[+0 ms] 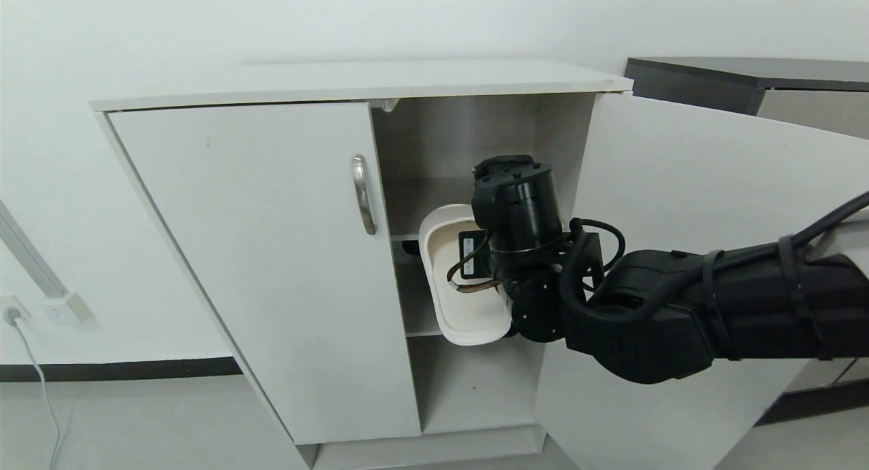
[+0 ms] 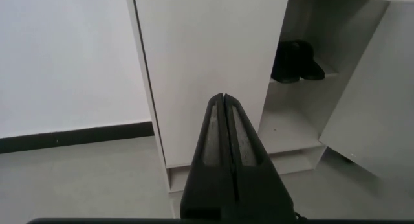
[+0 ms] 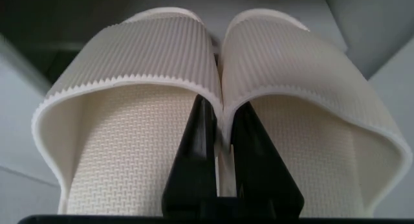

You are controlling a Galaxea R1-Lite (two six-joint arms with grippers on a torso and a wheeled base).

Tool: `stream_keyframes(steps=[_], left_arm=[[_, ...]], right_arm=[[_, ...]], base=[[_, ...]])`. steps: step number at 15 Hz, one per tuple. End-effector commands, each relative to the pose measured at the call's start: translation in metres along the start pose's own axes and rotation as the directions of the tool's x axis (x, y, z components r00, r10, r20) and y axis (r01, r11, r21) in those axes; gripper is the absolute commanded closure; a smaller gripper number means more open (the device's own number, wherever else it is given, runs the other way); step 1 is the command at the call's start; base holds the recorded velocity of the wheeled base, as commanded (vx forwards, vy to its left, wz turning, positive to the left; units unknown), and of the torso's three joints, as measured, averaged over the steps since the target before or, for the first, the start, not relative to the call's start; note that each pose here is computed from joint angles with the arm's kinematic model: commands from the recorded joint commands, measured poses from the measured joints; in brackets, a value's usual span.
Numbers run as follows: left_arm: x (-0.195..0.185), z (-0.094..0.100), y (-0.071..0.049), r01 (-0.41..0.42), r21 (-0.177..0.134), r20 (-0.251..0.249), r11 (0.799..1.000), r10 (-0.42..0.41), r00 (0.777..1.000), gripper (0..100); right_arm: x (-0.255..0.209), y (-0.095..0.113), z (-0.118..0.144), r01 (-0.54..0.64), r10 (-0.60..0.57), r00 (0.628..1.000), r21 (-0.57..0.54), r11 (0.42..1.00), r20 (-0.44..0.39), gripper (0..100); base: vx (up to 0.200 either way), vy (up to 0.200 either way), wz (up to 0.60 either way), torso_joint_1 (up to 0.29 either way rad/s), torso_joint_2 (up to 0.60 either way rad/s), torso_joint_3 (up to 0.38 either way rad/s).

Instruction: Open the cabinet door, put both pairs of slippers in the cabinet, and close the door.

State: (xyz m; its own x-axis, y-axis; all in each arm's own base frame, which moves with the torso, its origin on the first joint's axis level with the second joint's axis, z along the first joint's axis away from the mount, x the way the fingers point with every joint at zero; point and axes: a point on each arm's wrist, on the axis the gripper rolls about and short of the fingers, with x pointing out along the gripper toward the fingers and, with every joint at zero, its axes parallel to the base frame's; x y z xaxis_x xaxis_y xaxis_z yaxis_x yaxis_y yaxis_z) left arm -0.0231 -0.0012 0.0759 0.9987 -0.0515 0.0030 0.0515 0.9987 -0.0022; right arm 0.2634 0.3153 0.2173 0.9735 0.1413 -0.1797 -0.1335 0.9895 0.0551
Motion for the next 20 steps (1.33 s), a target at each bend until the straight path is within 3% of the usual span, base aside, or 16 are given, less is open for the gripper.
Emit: stream_keyframes(steps=[1,5,9,20], left_arm=[[0.0,0.0,0.0,-0.001,-0.001,-0.001,1.0,0.001,1.0,100],[0.0,0.0,0.0,-0.001,-0.001,-0.001,1.0,0.001,1.0,100],[0.0,0.0,0.0,-0.002,-0.001,-0.001,1.0,0.002,1.0,100],[0.0,0.0,0.0,-0.005,-0.005,-0.001,1.0,0.005,1.0,100]], right_arm=[[0.0,0.0,0.0,0.0,0.0,1.0,0.001,1.0,0.0,100],[0.001,0.0,-0.003,0.0,0.0,1.0,-0.002,1.0,-0.004,100],[0.007,0.004,-0.006,0.003,-0.003,1.0,-0.004,1.0,-0.005,100],[0.078,0.008,0.013,0.085,-0.085,0.996,0.011,0.996,-0.008,100]], base=[[0.2,0.0,0.0,0.002,0.0,0.002],[0.2,0.0,0.0,0.0,0.0,0.002],[0.0,0.0,0.0,0.0,0.0,0.0],[0.0,0.0,0.0,0.0,0.0,0.0]])
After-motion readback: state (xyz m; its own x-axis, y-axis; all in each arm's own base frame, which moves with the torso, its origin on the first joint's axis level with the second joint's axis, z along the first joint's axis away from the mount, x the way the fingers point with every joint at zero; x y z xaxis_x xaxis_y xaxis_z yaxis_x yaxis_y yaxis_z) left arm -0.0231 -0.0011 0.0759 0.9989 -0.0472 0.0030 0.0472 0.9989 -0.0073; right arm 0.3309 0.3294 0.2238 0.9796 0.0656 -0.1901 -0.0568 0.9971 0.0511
